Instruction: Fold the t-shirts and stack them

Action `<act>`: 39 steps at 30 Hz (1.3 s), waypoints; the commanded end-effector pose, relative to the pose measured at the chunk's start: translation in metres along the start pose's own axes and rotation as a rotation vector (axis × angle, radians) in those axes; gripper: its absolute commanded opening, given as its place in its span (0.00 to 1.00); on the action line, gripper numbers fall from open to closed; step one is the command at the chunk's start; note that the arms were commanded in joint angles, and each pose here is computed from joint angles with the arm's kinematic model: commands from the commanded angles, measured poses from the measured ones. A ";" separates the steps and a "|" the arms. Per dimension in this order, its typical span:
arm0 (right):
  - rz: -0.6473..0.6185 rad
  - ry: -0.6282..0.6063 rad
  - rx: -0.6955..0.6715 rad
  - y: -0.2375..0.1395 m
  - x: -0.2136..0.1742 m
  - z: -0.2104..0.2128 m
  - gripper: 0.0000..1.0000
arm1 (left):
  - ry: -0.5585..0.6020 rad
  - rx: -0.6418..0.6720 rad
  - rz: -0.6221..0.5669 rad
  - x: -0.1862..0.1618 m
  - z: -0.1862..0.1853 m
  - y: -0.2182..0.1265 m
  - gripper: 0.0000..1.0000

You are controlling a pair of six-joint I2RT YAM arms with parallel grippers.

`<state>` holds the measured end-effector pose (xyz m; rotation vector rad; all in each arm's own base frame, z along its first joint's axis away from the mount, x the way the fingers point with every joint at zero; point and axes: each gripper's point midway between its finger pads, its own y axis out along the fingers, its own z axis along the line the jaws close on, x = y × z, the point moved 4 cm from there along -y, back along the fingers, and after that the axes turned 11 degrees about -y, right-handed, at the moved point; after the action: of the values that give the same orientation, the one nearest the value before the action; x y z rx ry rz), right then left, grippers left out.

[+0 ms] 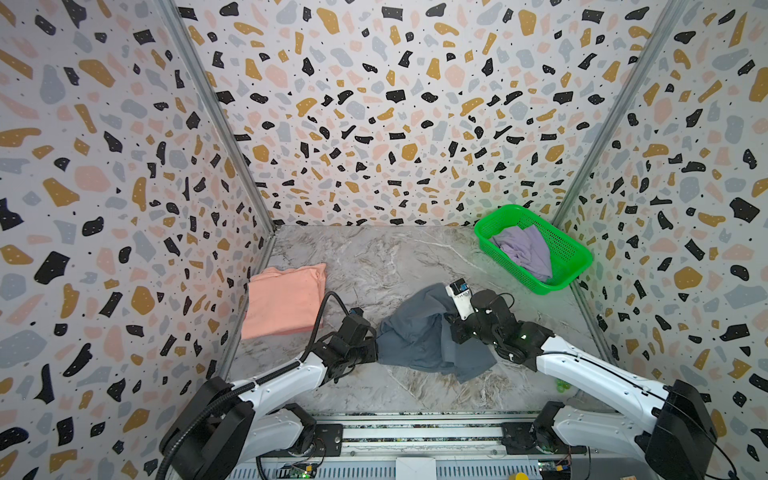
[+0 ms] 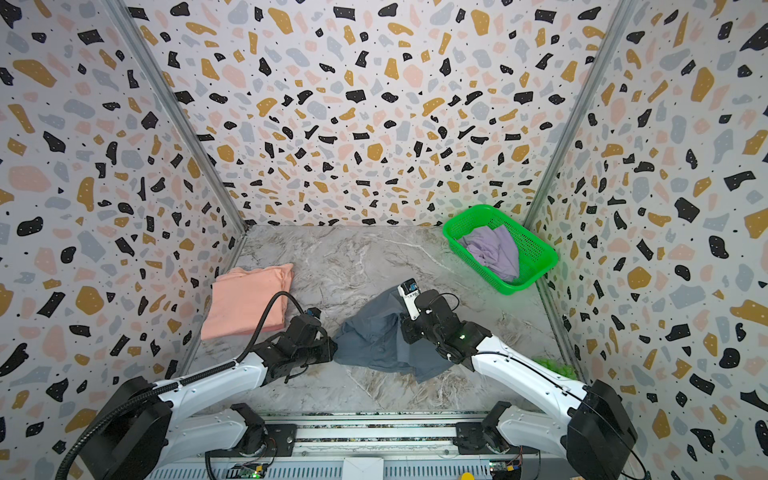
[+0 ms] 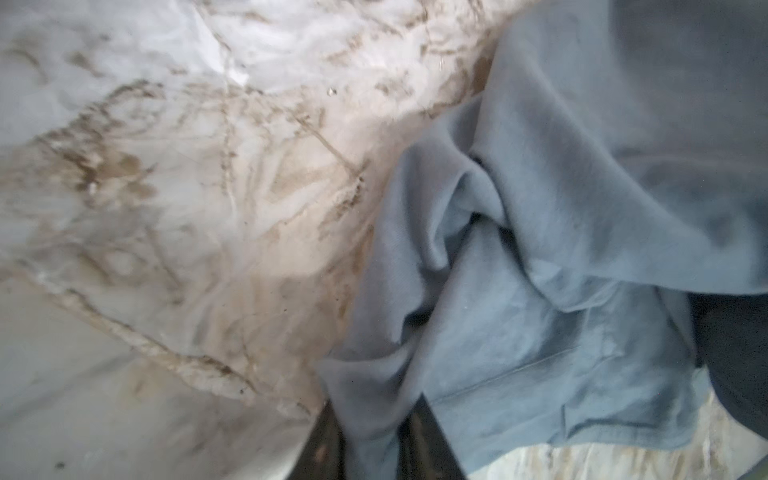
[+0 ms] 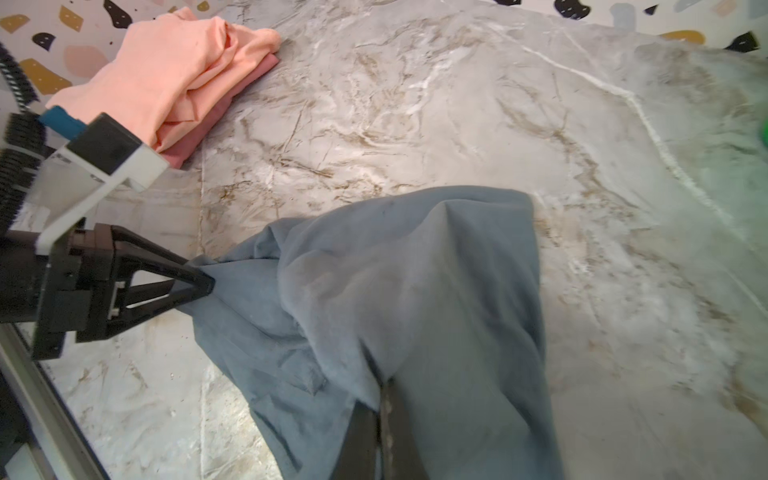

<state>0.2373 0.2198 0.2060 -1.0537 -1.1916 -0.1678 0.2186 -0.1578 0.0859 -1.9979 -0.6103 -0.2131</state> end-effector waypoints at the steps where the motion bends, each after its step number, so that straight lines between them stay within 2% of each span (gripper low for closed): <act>1: -0.096 -0.032 -0.050 -0.028 0.038 -0.015 0.00 | 0.012 -0.096 -0.221 0.053 -0.043 -0.047 0.00; 5: -0.181 -0.088 -0.123 -0.057 0.077 -0.032 0.00 | 0.028 -0.158 -0.421 0.099 -0.076 -0.125 0.00; 10: -0.316 -0.195 -0.231 -0.113 0.136 -0.047 0.00 | 0.065 -0.153 -0.715 0.150 -0.100 -0.240 0.00; 13: -0.384 -0.230 -0.300 -0.142 0.156 -0.054 0.00 | 0.092 -0.142 -0.830 0.166 -0.107 -0.285 0.00; 15: -0.394 -0.239 -0.315 -0.146 0.156 -0.058 0.00 | 0.100 -0.114 -0.856 0.169 -0.105 -0.293 0.00; 19: -0.309 -0.213 -0.292 -0.119 0.130 -0.061 0.00 | 0.087 -0.013 -0.807 0.161 -0.087 -0.270 0.00; 22: -0.232 -0.174 -0.291 -0.092 0.099 -0.066 0.00 | 0.054 0.091 -0.725 0.143 -0.058 -0.230 0.00; 23: -0.188 -0.154 -0.290 -0.080 0.085 -0.072 0.00 | 0.029 0.129 -0.695 0.136 -0.047 -0.217 0.16; 24: -0.134 -0.121 -0.304 -0.067 0.068 -0.083 0.05 | 0.010 0.166 -0.652 0.127 -0.036 -0.201 0.46; 25: -0.083 -0.080 -0.334 -0.057 0.052 -0.096 0.22 | -0.010 0.193 -0.608 0.118 -0.027 -0.187 0.57; 26: -0.048 -0.051 -0.348 -0.050 0.041 -0.106 0.35 | -0.022 0.207 -0.581 0.113 -0.022 -0.178 0.61; 27: -0.024 -0.023 -0.356 -0.045 0.033 -0.116 0.42 | -0.026 0.202 -0.559 0.109 -0.021 -0.172 0.68; 30: -0.033 0.024 -0.355 -0.045 0.037 -0.137 0.45 | -0.011 0.171 -0.566 0.114 -0.029 -0.166 0.79; 32: -0.040 0.025 -0.343 -0.045 0.046 -0.142 0.46 | 0.022 0.164 -0.544 0.117 -0.035 -0.157 0.81; 35: -0.038 0.031 -0.278 -0.044 0.052 -0.135 0.48 | 0.074 0.179 -0.422 0.109 -0.039 -0.128 0.79; 39: -0.042 0.135 -0.113 -0.040 0.026 -0.103 0.54 | 0.108 0.181 -0.250 0.084 -0.032 -0.086 0.76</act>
<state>0.3179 0.1182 0.2588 -1.2479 -1.1493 -0.3764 0.2528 -0.1122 0.2247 -1.6531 -0.8963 -0.4222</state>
